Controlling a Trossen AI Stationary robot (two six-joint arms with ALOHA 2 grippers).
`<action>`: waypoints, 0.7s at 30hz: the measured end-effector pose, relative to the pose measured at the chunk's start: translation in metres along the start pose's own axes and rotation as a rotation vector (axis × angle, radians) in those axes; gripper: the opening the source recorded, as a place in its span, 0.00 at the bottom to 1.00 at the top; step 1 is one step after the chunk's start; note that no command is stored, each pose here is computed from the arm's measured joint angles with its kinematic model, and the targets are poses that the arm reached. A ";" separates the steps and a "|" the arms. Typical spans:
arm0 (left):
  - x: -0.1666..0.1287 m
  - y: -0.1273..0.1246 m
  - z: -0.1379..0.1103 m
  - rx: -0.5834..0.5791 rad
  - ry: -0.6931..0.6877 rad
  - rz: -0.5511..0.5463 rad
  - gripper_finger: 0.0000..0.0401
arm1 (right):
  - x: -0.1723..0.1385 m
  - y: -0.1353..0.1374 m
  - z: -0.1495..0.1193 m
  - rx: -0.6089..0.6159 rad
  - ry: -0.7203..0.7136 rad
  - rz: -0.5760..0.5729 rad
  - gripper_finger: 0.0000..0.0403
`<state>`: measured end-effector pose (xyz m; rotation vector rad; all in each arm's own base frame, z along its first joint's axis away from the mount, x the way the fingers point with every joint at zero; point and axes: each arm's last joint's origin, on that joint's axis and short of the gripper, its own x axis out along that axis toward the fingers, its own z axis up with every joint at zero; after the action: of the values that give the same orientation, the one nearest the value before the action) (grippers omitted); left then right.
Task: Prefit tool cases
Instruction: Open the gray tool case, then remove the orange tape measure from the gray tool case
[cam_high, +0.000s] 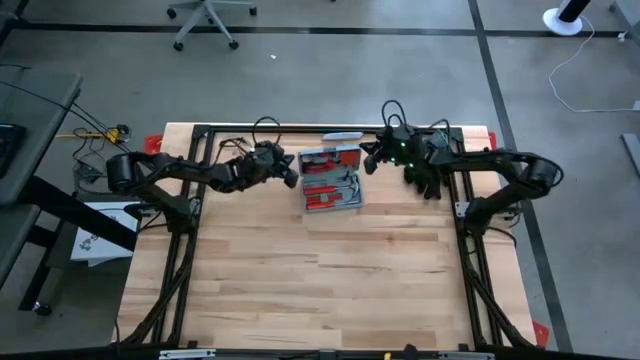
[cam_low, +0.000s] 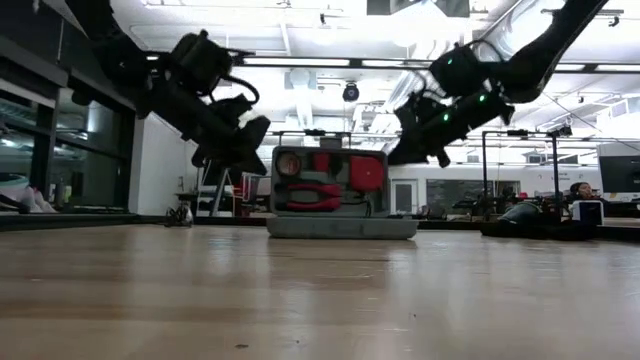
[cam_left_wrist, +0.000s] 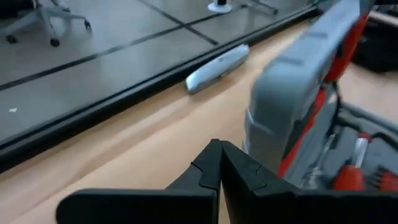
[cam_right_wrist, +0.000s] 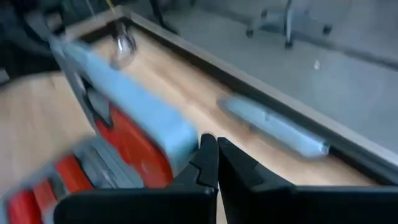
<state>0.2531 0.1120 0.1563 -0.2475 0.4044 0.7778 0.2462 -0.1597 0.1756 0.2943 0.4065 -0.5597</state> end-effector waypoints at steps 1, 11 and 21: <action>0.002 0.001 -0.003 0.004 0.017 0.004 0.00 | 0.002 0.000 -0.001 -0.002 0.008 -0.003 0.00; 0.020 0.005 -0.030 0.037 0.134 0.033 0.00 | 0.005 0.002 0.016 -0.064 0.017 -0.004 0.00; 0.020 0.004 -0.030 0.037 0.139 0.016 0.00 | 0.005 0.002 0.017 -0.067 0.038 -0.010 0.00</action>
<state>0.2551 0.1166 0.1199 -0.2649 0.5524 0.7707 0.2559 -0.1668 0.1885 0.2385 0.4627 -0.5497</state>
